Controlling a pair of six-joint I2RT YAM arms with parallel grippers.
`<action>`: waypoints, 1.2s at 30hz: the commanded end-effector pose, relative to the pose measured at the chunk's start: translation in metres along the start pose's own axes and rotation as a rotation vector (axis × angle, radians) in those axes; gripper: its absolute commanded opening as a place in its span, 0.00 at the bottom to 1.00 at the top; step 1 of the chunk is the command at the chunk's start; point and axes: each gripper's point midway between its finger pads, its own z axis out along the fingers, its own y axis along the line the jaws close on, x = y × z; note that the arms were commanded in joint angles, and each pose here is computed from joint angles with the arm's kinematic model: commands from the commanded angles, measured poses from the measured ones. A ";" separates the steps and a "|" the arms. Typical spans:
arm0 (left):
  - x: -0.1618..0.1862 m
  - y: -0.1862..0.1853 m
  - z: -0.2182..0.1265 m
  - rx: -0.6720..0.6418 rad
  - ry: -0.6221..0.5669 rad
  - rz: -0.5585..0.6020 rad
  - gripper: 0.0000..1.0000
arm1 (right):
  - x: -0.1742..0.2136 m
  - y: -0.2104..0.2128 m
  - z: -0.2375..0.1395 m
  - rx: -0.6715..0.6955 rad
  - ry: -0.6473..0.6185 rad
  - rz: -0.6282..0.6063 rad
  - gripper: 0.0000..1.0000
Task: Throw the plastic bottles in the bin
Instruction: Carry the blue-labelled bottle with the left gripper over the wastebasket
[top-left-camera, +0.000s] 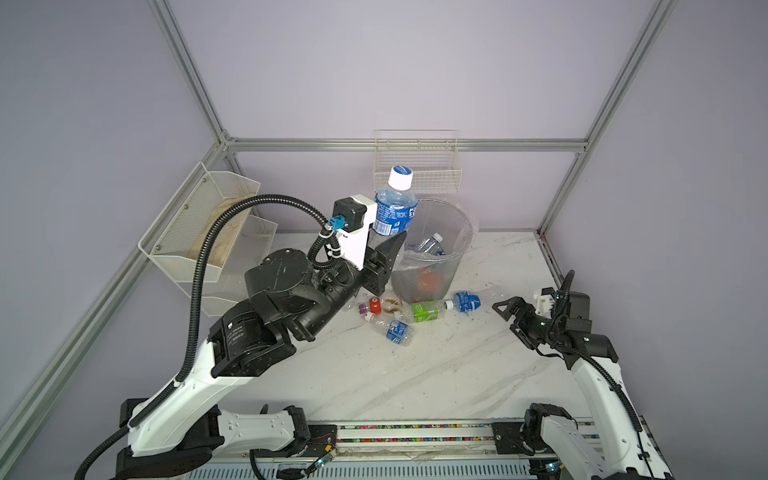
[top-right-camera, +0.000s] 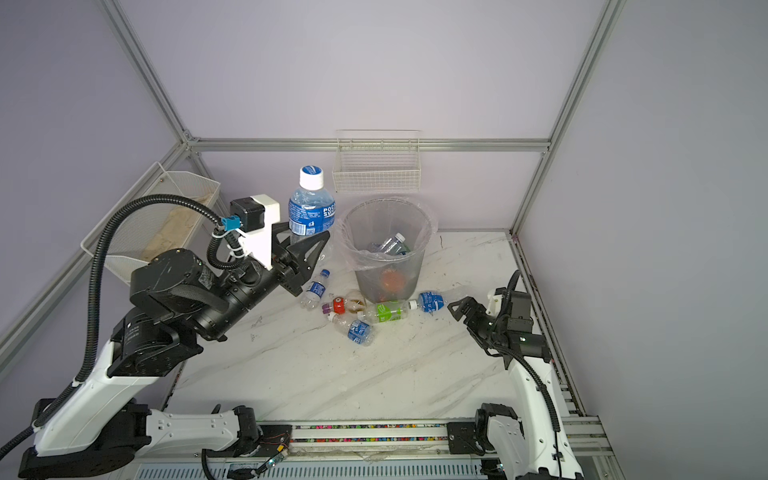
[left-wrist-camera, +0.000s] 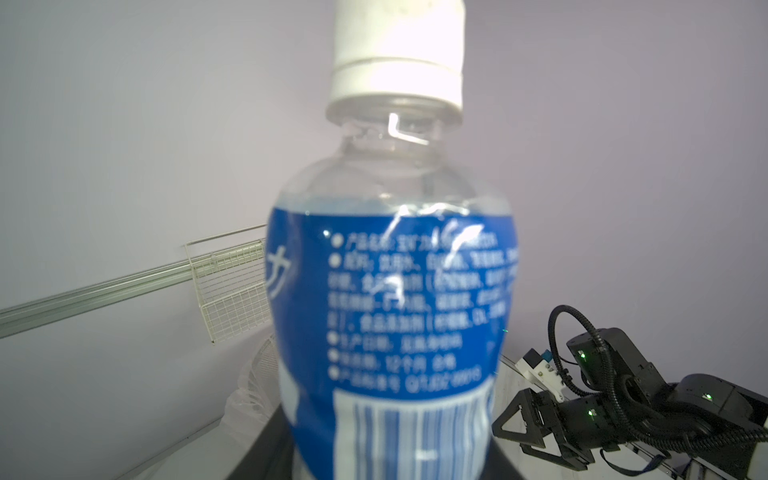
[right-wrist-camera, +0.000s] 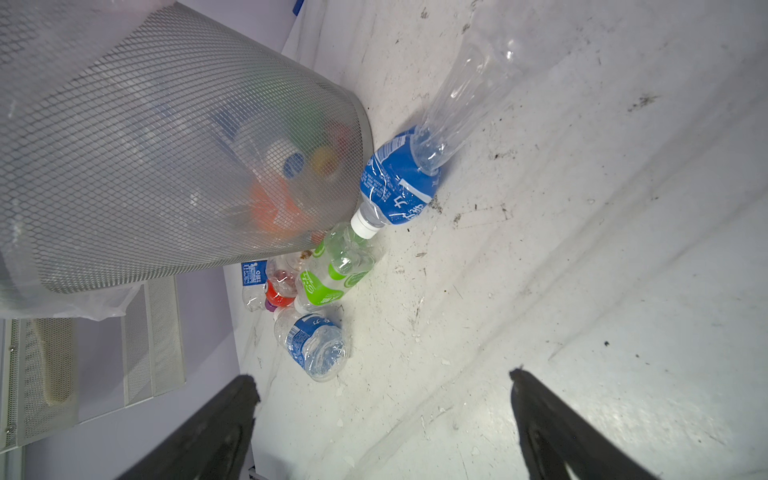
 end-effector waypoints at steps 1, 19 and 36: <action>-0.041 0.019 -0.012 -0.071 -0.154 -0.007 0.35 | 0.000 0.000 0.001 -0.011 -0.003 -0.001 0.97; -0.067 0.030 0.028 -0.170 -0.215 0.070 0.37 | 0.003 -0.002 0.001 -0.011 0.001 0.004 0.97; 0.086 0.053 0.156 -0.088 0.338 -0.090 1.00 | 0.006 0.007 -0.008 -0.030 0.009 -0.022 0.97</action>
